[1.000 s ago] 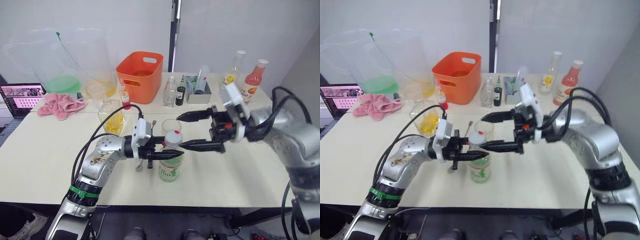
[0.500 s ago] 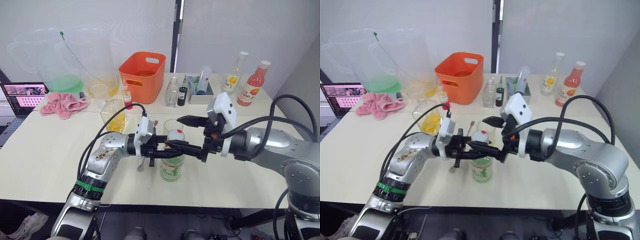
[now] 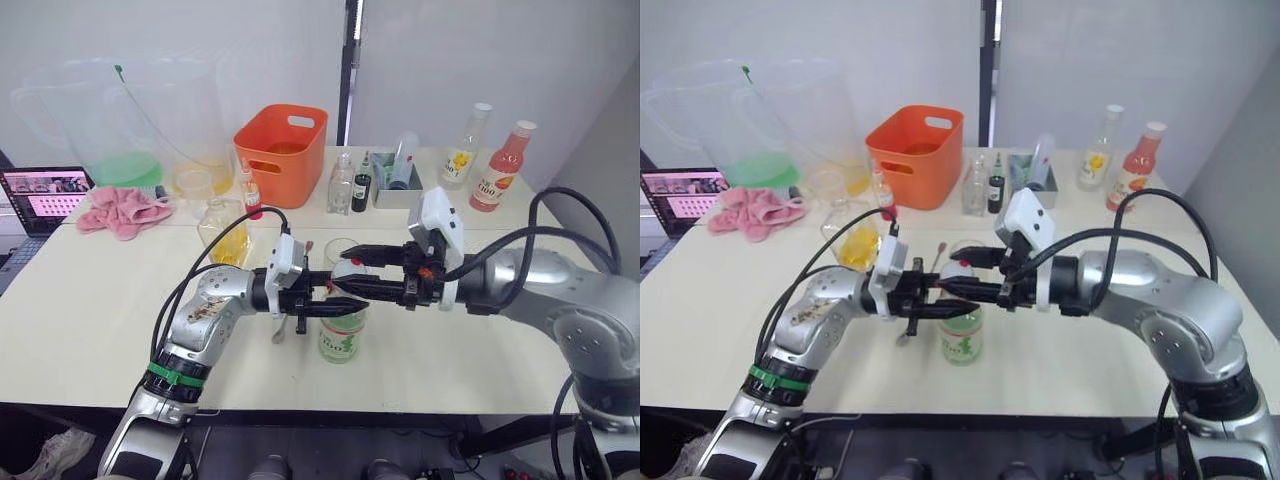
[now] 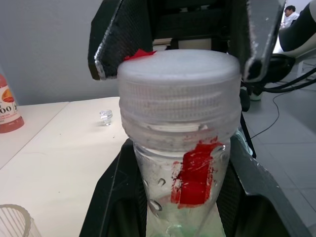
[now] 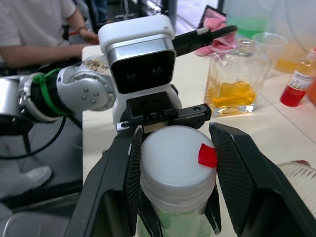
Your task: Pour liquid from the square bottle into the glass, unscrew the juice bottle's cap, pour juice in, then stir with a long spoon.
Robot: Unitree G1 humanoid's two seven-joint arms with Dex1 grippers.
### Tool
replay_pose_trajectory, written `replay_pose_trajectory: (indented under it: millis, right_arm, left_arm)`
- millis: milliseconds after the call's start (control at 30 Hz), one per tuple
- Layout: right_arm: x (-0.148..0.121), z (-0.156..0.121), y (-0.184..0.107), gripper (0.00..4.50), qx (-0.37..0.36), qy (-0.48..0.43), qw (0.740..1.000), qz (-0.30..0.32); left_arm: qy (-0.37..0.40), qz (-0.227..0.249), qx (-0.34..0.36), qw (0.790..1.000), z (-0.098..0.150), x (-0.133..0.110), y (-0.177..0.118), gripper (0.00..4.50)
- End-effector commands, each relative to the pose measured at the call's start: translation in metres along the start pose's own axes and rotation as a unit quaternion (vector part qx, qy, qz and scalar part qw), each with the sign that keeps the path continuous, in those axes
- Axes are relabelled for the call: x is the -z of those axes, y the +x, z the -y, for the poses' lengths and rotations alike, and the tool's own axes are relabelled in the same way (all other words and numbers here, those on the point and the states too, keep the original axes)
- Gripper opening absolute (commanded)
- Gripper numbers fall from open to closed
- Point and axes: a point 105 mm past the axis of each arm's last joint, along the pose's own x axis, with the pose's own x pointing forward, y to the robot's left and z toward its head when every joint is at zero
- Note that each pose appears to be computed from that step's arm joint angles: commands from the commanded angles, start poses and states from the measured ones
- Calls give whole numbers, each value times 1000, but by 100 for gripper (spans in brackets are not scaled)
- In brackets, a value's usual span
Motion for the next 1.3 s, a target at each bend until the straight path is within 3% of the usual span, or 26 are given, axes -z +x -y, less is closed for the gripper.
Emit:
replay_pose_trajectory:
  millis: [33, 133, 333, 400, 567, 733, 833, 933, 1000, 1133, 1300]
  right_arm:
    - [1, -5, 6, 165, -119, -47, 992, -22]
    - [3, 3, 5, 165, -197, -83, 976, -38]
    - [3, 32, 11, 165, -272, -105, 956, -28]
    - [-7, 34, 14, 269, -281, -94, 955, -23]
    - [-36, 34, 4, 436, -287, -106, 952, 14]
    - [-50, 20, -18, 450, -268, -70, 959, 64]
    - [-53, 10, -24, 450, -215, -56, 971, 89]
    - [-49, 20, -24, 450, -92, -22, 987, 129]
    - [-28, 20, -22, 450, 5, -2, 993, 118]
    - [-13, 5, -21, 450, 91, 27, 990, 103]
    - [-4, -5, -19, 450, 144, 31, 986, 74]
  left_arm:
    - [-6, -40, -4, 999, 5, 13, 2, 124]
    - [-4, -45, 6, 999, 11, 13, 2, 124]
    - [10, -71, 5, 997, 16, 16, 1, 123]
    - [10, -70, 1, 998, 17, 16, 1, 122]
    - [3, -72, -13, 997, 19, 19, -2, 122]
    - [5, -71, -22, 997, 16, 21, -2, 122]
    - [6, -71, -24, 997, 16, 22, -3, 121]
    - [-10, -56, -29, 998, 14, 23, -2, 121]
    - [-25, -41, -36, 998, 12, 24, -1, 121]
    - [-39, -33, -39, 998, 8, 27, 0, 121]
    - [-46, -25, -23, 998, 5, 30, 8, 121]
